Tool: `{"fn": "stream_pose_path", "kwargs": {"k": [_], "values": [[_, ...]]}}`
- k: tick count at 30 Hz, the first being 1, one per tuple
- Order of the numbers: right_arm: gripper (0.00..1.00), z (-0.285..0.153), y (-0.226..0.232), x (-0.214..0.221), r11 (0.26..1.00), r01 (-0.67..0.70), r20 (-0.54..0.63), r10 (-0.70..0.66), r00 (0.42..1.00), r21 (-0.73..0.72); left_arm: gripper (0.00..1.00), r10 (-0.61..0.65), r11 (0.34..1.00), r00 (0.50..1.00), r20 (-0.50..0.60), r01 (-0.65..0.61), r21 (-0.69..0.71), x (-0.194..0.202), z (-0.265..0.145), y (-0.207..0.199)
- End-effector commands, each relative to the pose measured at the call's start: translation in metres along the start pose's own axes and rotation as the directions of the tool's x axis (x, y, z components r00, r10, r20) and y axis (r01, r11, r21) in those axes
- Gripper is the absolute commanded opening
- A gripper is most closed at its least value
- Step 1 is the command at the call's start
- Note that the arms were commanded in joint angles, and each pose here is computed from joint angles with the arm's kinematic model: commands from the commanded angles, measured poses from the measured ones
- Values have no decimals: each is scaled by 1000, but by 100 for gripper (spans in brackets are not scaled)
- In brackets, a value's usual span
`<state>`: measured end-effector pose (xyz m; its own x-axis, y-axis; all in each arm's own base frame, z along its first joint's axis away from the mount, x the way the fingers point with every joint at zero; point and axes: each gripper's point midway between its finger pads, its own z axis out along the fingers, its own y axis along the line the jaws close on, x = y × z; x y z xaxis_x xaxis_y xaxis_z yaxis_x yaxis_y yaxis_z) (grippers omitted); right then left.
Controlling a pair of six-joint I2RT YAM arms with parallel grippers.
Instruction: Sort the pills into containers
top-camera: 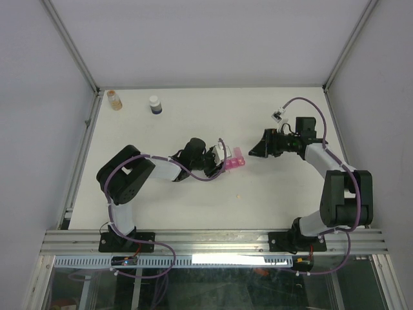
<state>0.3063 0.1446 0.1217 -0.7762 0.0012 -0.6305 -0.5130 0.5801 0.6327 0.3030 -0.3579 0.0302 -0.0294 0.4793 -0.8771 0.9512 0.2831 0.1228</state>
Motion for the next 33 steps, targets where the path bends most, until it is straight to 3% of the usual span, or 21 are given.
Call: {"fn": "stream_pose_path", "kwargs": {"k": [1, 5, 11, 18, 26, 33], "values": [[81, 0, -5, -12, 1000, -4, 30, 3, 1000, 18, 40, 47, 999, 999, 17, -47, 14, -10, 4, -4], [72, 5, -27, -11, 991, -81, 43, 77, 996, 102, 33, 75, 996, 997, 35, -76, 52, -13, -1, -14], [34, 18, -54, 2, 968, -205, 18, 205, 979, 145, 31, 114, 987, 992, 52, -119, 111, -12, -5, -35], [5, 37, -67, 16, 944, -313, -62, 320, 945, 103, 30, 128, 981, 990, 55, -135, 137, -9, -7, -47], [1, 53, -69, 29, 926, -376, -147, 378, 914, 39, 29, 128, 980, 990, 58, -135, 145, -10, -7, -49], [1, 63, -44, 29, 921, -381, -217, 356, 909, -85, 28, 119, 981, 991, 59, -127, 149, -12, -4, -50]]}}
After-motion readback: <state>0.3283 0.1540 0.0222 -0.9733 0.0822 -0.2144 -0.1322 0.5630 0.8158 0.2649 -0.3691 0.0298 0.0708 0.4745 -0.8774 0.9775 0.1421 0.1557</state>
